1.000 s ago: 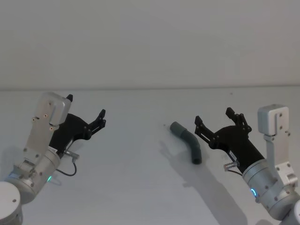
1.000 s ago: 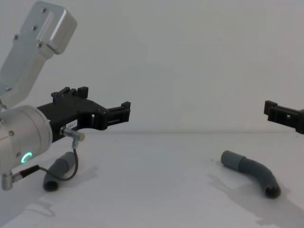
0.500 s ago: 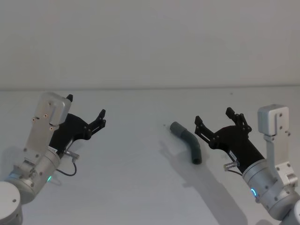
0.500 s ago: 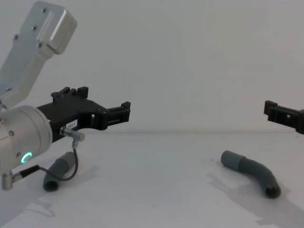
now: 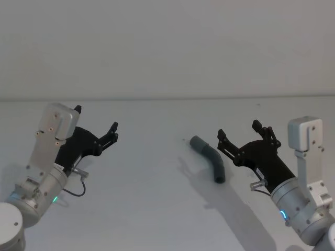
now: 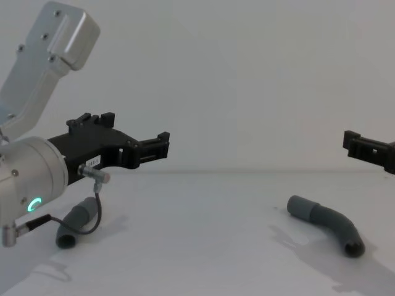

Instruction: Use both hands to pick up one end of the pipe from the table, align the ends, and insert them.

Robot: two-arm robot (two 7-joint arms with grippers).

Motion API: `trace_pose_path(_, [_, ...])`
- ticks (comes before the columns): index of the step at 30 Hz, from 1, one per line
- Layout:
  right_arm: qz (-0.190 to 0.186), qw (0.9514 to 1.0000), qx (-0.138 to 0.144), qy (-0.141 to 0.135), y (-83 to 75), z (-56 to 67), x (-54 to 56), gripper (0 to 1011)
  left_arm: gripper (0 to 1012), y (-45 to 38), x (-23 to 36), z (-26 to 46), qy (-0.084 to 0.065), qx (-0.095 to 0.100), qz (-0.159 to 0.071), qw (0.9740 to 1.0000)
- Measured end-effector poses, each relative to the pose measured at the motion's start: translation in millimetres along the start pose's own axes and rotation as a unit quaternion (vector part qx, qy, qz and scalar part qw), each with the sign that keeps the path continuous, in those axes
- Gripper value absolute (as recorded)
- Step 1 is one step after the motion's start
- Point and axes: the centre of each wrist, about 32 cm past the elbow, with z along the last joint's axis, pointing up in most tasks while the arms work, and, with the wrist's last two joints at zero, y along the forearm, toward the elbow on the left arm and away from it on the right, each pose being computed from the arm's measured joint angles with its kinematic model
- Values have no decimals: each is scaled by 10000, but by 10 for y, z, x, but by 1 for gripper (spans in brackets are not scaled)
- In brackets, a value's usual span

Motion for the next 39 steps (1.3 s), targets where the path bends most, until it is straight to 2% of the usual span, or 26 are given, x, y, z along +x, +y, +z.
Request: trace_pose_path(39, [0,10000,0,0,0,0,0,1002,1002,3,0,2,-1,8,1,10000])
